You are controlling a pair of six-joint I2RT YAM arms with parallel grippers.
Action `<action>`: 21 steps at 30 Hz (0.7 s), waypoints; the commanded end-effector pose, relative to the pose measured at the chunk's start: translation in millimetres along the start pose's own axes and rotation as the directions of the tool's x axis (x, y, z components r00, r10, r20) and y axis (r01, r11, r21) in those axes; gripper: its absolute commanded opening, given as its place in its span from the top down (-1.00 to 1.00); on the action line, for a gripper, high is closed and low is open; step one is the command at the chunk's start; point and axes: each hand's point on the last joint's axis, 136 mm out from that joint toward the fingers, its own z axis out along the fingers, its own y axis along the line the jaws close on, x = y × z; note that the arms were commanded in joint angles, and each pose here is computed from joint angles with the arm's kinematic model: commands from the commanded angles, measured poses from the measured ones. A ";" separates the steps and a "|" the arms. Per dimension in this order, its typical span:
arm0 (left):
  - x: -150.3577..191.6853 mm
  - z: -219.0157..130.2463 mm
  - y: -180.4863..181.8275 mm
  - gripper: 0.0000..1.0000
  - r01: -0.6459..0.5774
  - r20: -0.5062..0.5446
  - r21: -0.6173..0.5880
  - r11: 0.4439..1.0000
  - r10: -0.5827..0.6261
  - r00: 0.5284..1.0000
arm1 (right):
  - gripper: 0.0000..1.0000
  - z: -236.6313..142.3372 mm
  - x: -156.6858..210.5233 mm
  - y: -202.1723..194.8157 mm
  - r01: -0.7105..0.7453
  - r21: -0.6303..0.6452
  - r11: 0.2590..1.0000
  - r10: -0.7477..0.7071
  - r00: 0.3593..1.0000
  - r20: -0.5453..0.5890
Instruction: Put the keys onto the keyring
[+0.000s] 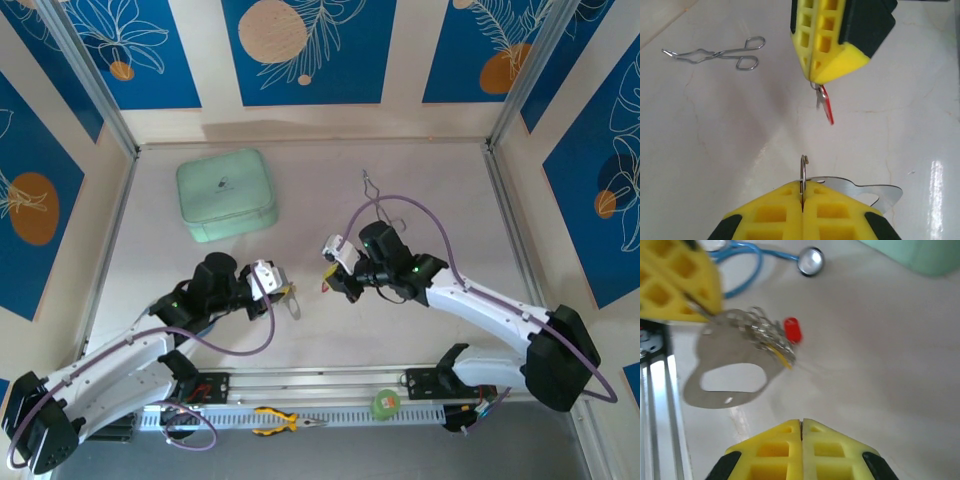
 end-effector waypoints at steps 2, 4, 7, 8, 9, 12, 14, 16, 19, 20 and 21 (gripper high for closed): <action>-13.9 -0.4 -6.0 1.00 0.027 0.064 0.047 0.999 -0.030 0.998 | 1.00 -17.5 -32.5 34.6 0.277 -0.115 0.954 -0.249 0.945 0.212; -14.3 0.0 -6.2 1.00 0.020 0.067 0.050 0.999 -0.023 0.997 | 1.00 -20.6 -34.4 41.8 0.295 -0.146 0.944 -0.262 0.941 0.213; -15.5 1.5 -6.9 1.00 0.017 0.079 0.056 0.998 -0.021 0.997 | 1.00 -19.4 -38.7 50.9 0.294 -0.186 0.938 -0.255 0.944 0.207; -16.2 2.2 -7.6 1.00 0.018 0.084 0.060 0.998 -0.023 0.996 | 1.00 -17.1 -41.8 52.2 0.293 -0.184 0.938 -0.255 0.945 0.207; -16.5 2.8 -7.7 1.00 0.019 0.086 0.063 0.998 -0.025 0.996 | 1.00 -14.6 -44.2 53.4 0.292 -0.182 0.939 -0.254 0.945 0.207; -17.0 4.4 -5.7 1.00 0.039 0.087 0.058 0.998 -0.044 0.995 | 1.00 -3.4 -51.7 53.1 0.276 -0.166 0.947 -0.242 0.950 0.198; -17.9 4.7 -4.9 1.00 0.053 0.089 0.055 0.997 -0.058 0.994 | 1.00 3.5 -55.4 49.3 0.257 -0.142 0.956 -0.227 0.954 0.194; -16.7 5.6 -3.6 1.00 0.074 0.087 0.048 0.996 -0.078 0.993 | 1.00 6.5 -58.0 48.3 0.241 -0.141 0.960 -0.210 0.956 0.205; -15.9 5.7 -3.3 1.00 0.082 0.089 0.043 0.996 -0.086 0.992 | 1.00 10.0 -56.9 48.5 0.232 -0.145 0.962 -0.200 0.958 0.205; -15.6 5.9 -3.4 1.00 0.085 0.089 0.043 0.995 -0.088 0.992 | 1.00 10.6 -56.2 48.3 0.228 -0.146 0.963 -0.197 0.959 0.203; -16.1 6.1 -3.8 1.00 0.083 0.092 0.045 0.996 -0.086 0.992 | 1.00 11.5 -56.0 47.5 0.225 -0.144 0.964 -0.194 0.960 0.201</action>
